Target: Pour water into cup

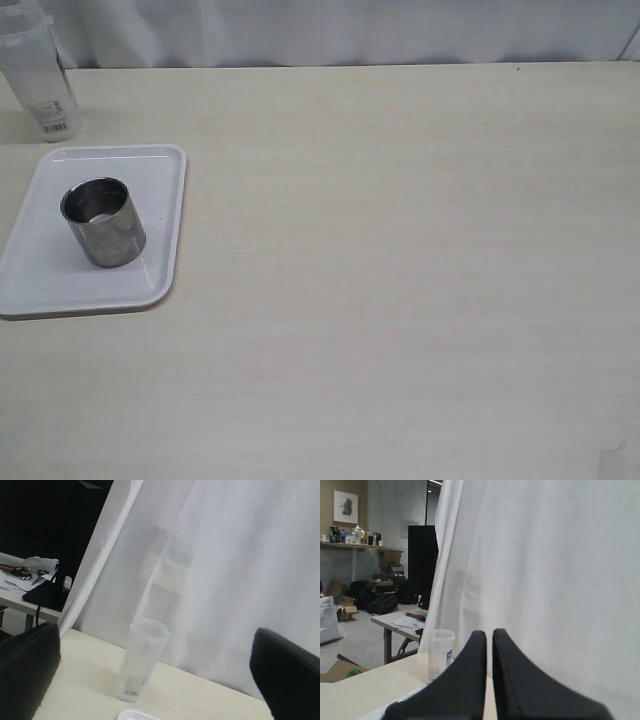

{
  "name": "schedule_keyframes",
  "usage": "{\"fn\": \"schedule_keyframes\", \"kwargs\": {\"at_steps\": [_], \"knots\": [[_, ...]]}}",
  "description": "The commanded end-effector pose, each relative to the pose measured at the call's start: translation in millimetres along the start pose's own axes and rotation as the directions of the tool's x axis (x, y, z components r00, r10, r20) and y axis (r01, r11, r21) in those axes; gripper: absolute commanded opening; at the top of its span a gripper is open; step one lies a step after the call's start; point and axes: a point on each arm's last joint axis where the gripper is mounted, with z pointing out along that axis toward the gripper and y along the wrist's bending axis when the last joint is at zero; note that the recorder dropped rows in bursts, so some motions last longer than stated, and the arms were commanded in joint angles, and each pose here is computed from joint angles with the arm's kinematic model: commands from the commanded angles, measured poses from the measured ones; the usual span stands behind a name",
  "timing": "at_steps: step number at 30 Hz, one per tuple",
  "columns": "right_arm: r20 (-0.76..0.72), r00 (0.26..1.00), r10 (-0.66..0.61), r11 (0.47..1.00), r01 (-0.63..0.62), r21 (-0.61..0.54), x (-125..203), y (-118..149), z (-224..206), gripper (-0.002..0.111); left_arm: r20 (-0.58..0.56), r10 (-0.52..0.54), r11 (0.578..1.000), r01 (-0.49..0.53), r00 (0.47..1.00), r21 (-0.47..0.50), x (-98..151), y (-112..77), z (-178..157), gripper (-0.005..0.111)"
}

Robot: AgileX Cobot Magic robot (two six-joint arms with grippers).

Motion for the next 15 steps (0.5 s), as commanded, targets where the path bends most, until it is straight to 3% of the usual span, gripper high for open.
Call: {"fn": "schedule_keyframes", "kwargs": {"at_steps": [1, 15], "knots": [[0.037, 0.999, 0.000, 0.999, -0.002, 0.037, 3.9, -0.9, -23.2, 0.004, 0.000, -0.012, 1.000, 0.012, 1.000, 0.002, 1.0, 0.1, -1.0, 0.096], [0.129, 0.992, -0.008, 0.999, 0.001, 0.050, -5.6, -0.5, -43.7, 0.004, 0.004, -0.013, 1.000, 0.013, 1.000, 0.004, 0.7, 0.0, -1.0, 0.096]]}}
